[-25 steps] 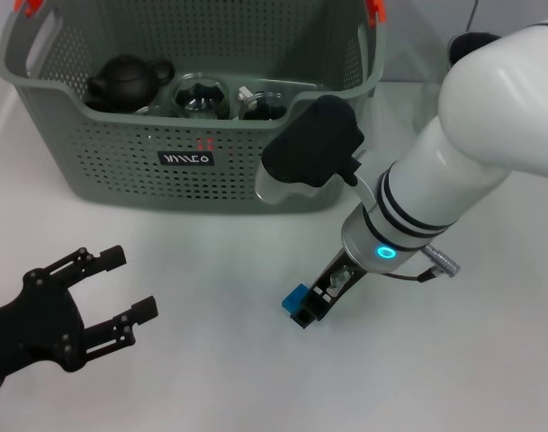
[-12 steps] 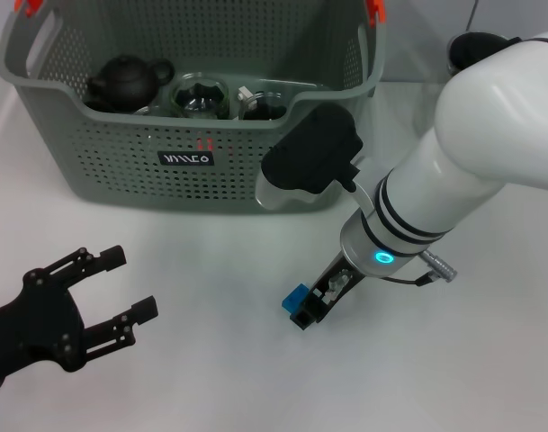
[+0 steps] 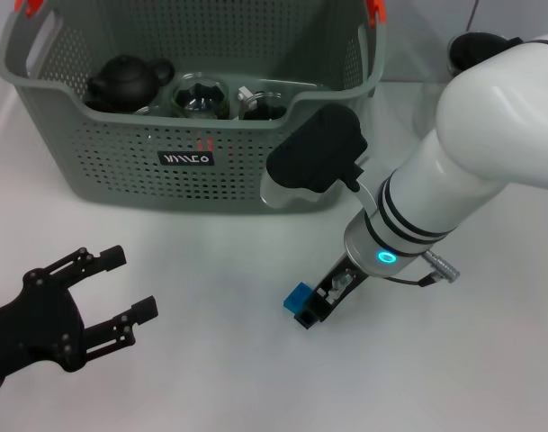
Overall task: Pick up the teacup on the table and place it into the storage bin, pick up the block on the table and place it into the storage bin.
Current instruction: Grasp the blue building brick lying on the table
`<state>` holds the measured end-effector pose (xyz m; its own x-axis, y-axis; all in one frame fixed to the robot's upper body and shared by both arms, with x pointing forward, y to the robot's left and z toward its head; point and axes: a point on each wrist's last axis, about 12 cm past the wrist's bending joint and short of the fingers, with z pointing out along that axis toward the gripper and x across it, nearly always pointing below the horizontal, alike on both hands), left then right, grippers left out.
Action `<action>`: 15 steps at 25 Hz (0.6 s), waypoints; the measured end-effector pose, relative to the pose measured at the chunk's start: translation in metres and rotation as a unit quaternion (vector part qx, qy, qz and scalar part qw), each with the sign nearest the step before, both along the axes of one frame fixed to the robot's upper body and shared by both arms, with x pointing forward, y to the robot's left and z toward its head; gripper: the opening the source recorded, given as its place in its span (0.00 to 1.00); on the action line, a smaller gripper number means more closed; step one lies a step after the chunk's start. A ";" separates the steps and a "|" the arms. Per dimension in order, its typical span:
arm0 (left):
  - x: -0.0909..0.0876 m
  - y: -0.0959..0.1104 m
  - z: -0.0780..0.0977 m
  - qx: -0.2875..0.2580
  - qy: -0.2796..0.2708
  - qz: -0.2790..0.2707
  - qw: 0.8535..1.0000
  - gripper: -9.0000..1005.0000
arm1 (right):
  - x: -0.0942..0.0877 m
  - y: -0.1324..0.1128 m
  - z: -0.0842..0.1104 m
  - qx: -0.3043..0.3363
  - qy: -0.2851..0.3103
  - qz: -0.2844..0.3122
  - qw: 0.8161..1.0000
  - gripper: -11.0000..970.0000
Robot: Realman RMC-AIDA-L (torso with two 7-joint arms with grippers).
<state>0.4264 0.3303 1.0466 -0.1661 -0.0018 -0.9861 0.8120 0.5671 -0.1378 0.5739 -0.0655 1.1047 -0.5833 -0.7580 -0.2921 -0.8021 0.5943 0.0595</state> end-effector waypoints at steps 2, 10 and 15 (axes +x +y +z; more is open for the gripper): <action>0.000 0.000 0.000 0.000 0.000 0.000 1.000 0.80 | 0.000 0.001 0.001 0.002 -0.002 0.001 1.000 0.62; 0.000 0.000 0.000 0.000 0.000 0.000 1.000 0.80 | -0.002 0.002 0.000 -0.002 -0.004 0.015 1.000 0.62; 0.000 0.000 0.000 0.000 0.000 0.001 1.000 0.80 | -0.003 0.002 -0.001 -0.003 -0.004 0.018 1.000 0.61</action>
<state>0.4265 0.3304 1.0465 -0.1666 -0.0010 -0.9860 0.8114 0.5680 -0.1377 0.5714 -0.0634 1.1041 -0.5538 -0.7798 -0.2919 -0.8230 0.5658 0.0501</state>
